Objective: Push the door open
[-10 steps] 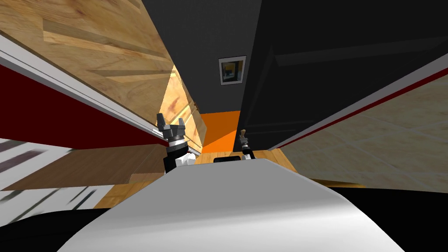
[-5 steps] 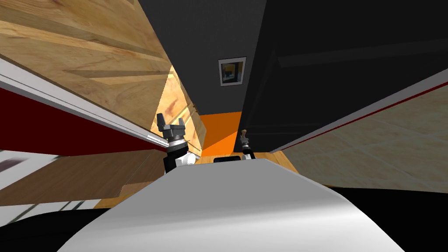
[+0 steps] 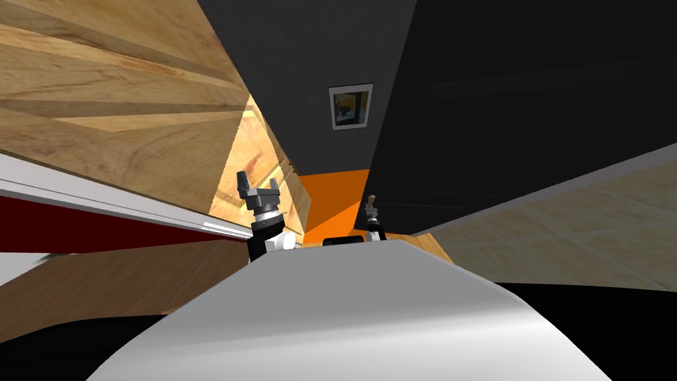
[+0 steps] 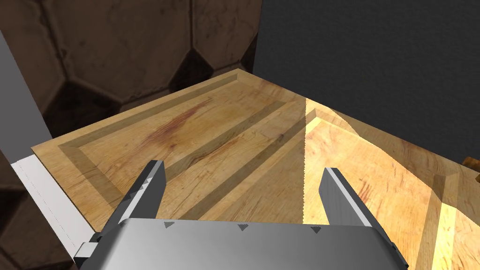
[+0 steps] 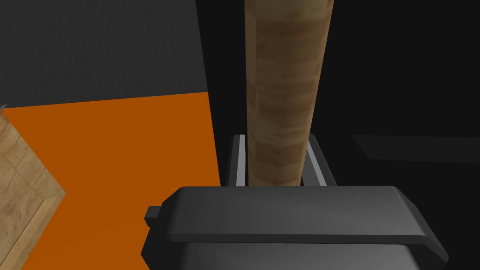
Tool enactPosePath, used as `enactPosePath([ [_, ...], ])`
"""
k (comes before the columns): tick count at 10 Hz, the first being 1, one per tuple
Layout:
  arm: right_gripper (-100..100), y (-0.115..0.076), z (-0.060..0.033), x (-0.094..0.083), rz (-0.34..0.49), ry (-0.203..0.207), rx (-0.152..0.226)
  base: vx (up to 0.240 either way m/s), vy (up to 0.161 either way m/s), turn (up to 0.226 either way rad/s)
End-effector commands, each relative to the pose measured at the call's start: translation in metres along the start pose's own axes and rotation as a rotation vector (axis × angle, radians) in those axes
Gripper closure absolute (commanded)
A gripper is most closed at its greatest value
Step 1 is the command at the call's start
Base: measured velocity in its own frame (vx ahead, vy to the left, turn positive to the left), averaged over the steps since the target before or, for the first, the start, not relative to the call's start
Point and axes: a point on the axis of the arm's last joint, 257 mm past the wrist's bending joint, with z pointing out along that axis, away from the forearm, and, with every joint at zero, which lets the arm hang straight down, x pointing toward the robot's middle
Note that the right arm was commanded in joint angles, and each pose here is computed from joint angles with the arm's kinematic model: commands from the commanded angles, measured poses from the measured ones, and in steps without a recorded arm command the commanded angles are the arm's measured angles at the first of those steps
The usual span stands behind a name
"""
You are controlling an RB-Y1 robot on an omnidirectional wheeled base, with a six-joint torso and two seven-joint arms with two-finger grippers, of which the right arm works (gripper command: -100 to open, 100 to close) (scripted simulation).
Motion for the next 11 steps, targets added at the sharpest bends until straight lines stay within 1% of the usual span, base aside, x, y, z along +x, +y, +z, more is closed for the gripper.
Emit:
enactPosePath([
  [1, 100, 0.019, 0.0067, 0.004, -0.007, 0.016, -0.046, 0.189, 0.057, -0.044],
  [4, 100, 0.032, 0.0092, 0.004, -0.006, 0.015, -0.087, 0.15, 0.035, -0.047],
  [5, 100, 0.032, 0.0092, 0.004, -0.006, 0.015, -0.087, 0.088, 0.025, -0.017],
  [6, 100, 0.039, 0.0102, 0.004, -0.006, 0.015, -0.108, 0.095, 0.02, -0.024],
  [9, 100, 0.052, 0.0117, 0.004, -0.004, 0.013, -0.148, 0.135, 0.048, -0.055],
  [11, 100, 0.064, 0.0125, 0.003, -0.003, 0.011, -0.187, 0.175, 0.039, -0.057],
])
